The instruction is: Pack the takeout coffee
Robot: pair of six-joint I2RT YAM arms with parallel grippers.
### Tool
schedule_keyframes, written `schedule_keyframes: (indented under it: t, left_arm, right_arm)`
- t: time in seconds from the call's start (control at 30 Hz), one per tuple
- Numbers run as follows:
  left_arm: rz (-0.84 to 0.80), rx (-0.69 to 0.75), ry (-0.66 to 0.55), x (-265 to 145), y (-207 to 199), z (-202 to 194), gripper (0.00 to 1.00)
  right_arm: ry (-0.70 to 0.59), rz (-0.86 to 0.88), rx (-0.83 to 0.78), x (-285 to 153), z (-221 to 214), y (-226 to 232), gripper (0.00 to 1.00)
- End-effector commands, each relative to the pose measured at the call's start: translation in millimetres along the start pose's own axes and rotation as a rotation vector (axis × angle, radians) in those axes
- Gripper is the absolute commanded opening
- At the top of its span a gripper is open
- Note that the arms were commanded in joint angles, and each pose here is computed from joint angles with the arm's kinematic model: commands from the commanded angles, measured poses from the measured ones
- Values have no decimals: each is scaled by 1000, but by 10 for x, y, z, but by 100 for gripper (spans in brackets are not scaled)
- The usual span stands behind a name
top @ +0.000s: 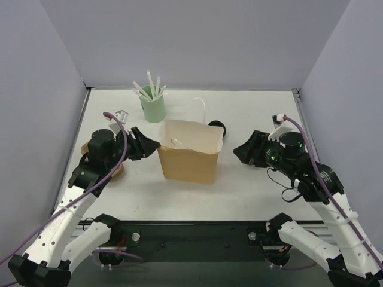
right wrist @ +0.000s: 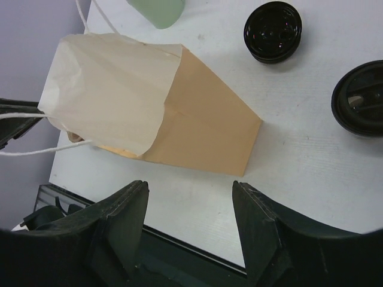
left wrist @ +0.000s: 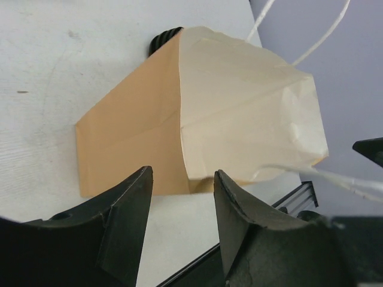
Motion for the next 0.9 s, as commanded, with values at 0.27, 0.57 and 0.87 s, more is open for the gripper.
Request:
schedule_keyframes:
  t: [0.27, 0.57, 0.87]
  left_arm:
    - [213, 125, -68, -302, -19, 392, 58]
    - [689, 113, -290, -579, 674, 869, 83]
    - [1096, 44, -348, -893, 1444, 1156, 82]
  right_arm:
    - [30, 18, -120, 231, 52, 52, 59]
    - [39, 11, -212, 141, 38, -2, 60]
    - [82, 63, -50, 85, -171, 90, 58]
Point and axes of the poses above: each gripper's point midway between its finger pads, its own x axis out along the fingers, its own y axis along the line the jaws close on, z = x × y, the point moved 1 cm from there along -x, back along the fingers, and after that the axes turned 10 degrees about -x, right-handed, at the moved point
